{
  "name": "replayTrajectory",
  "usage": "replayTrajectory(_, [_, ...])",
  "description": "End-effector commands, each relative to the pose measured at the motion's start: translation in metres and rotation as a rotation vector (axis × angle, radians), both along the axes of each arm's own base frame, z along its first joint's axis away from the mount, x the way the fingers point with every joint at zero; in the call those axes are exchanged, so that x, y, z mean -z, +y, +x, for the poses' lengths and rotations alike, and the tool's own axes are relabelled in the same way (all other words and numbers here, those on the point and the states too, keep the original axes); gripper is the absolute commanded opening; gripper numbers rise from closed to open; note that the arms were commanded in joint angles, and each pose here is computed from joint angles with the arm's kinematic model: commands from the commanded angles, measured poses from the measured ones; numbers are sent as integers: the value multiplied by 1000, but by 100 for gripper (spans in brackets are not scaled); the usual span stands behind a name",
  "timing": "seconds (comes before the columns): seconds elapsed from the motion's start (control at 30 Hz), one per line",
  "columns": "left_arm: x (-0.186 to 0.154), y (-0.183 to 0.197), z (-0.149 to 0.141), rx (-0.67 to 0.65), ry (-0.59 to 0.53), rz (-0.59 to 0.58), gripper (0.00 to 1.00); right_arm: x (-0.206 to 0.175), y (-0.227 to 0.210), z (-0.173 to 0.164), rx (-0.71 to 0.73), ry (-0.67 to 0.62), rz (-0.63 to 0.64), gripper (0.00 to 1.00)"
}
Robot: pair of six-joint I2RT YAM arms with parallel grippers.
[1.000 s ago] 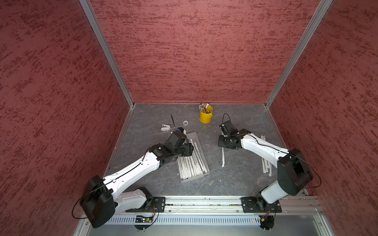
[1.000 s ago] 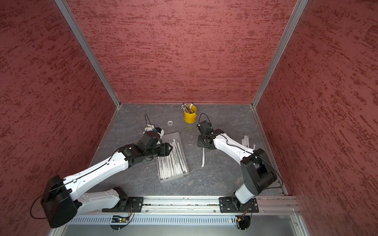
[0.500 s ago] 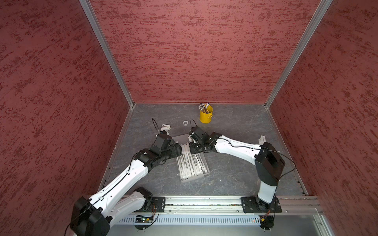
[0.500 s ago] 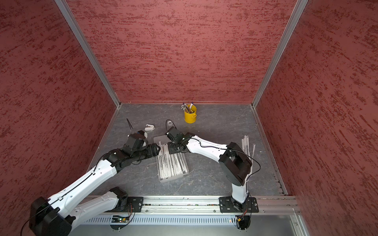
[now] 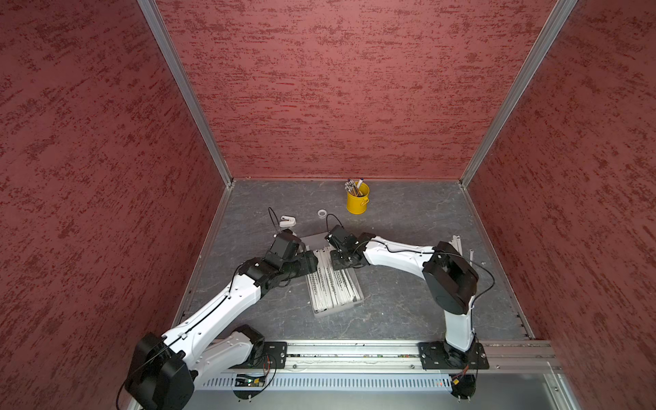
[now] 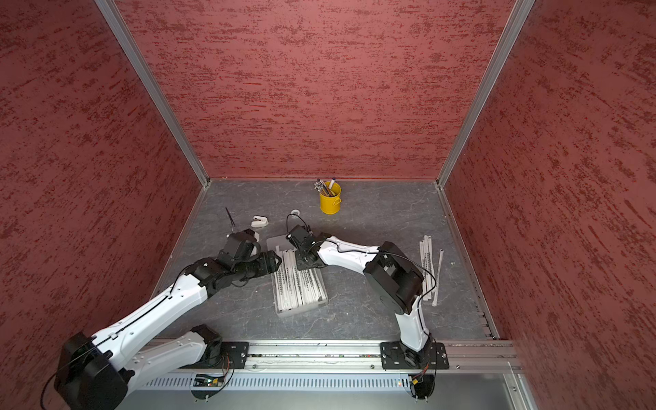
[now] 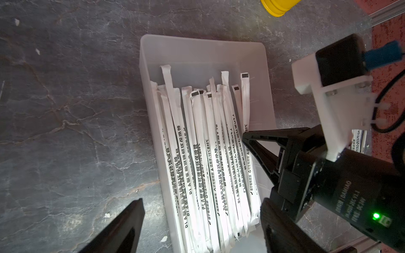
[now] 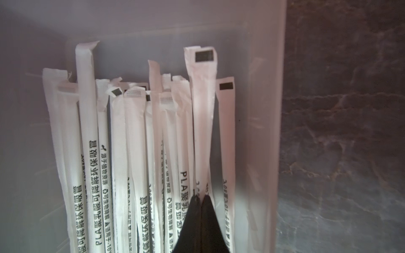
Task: Put the straws into the storage box
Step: Place the straw in the storage box.
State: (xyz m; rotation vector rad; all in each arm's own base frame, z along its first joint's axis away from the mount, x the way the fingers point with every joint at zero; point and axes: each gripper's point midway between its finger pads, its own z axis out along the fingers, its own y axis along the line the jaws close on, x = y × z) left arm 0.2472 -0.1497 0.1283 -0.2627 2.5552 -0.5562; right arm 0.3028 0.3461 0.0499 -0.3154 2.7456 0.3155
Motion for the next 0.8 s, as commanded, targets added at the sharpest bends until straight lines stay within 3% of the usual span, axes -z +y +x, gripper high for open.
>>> replayTrajectory(0.0, [3,-4,1,8,2,-16,86,1,-5,5,33,-10,-26,5])
replayTrajectory(0.27, [-6,-3,4,5,-23,2,86,-48,-18,1,52,-45,12,21])
replayTrajectory(0.43, [-23,-6,11,20,-64,17,86,-83,-61,-1,134,-38,63,27])
replayTrajectory(0.57, [-38,-38,23,94,-107,4,86,-100,-134,10,281,-50,58,29])
replayTrajectory(0.77, [-45,-141,30,312,-142,0,87,-90,-278,18,624,-63,-28,41])
